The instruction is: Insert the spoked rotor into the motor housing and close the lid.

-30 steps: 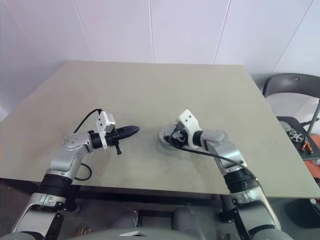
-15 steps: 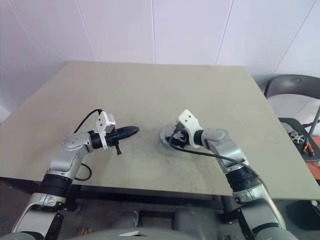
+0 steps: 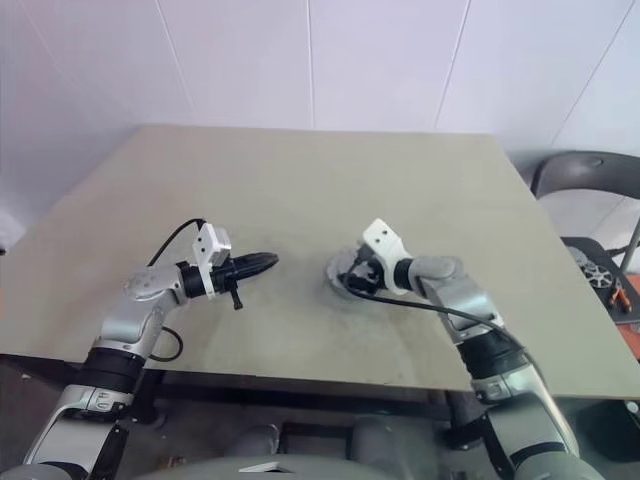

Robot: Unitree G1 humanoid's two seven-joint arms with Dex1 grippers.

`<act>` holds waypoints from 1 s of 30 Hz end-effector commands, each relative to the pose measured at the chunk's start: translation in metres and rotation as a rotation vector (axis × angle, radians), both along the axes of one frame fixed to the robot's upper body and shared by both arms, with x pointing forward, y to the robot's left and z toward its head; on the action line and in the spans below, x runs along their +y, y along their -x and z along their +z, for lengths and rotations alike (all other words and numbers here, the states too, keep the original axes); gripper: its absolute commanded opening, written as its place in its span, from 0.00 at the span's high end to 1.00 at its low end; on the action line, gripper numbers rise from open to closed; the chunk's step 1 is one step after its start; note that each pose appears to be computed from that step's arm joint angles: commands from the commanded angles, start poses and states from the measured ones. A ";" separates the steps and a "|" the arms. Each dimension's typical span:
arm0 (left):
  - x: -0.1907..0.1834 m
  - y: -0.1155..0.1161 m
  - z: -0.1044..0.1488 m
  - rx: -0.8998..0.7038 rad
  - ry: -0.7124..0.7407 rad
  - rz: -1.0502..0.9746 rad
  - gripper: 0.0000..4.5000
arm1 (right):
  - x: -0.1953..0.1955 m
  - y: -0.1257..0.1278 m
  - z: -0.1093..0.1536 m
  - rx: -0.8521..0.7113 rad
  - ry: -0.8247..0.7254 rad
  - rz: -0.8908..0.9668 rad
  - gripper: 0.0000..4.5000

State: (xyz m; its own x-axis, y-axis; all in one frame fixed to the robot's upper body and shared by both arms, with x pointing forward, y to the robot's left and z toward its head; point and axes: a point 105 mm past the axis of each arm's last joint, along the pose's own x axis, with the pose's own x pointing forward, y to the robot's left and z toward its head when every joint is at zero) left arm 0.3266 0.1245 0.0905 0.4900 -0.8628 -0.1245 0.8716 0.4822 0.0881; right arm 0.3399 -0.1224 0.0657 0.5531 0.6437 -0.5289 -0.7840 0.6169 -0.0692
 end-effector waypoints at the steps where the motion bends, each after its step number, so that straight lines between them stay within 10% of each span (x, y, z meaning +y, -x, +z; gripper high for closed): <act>1: 0.000 -0.004 0.013 -0.055 0.000 -0.009 0.95 | -0.029 0.014 -0.037 0.171 0.099 -0.085 0.22; 10: -0.001 -0.004 0.014 -0.057 0.000 -0.011 0.95 | -0.030 0.021 -0.050 0.220 0.098 -0.093 0.22; 18: -0.001 -0.004 0.014 -0.057 -0.006 -0.011 0.95 | 0.011 0.011 0.009 0.044 -0.215 0.012 0.22; 30: -0.001 -0.005 0.014 -0.057 -0.007 -0.007 0.95 | -0.006 -0.006 0.020 -0.079 -0.100 -0.006 0.22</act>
State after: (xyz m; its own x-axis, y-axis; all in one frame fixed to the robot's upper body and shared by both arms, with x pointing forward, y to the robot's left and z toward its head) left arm 0.3275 0.1237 0.0917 0.4893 -0.8632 -0.1245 0.8719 0.4808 0.0932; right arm 0.3376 -0.1213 0.0714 0.5624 0.7056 -0.4311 -0.7849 0.6195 -0.0101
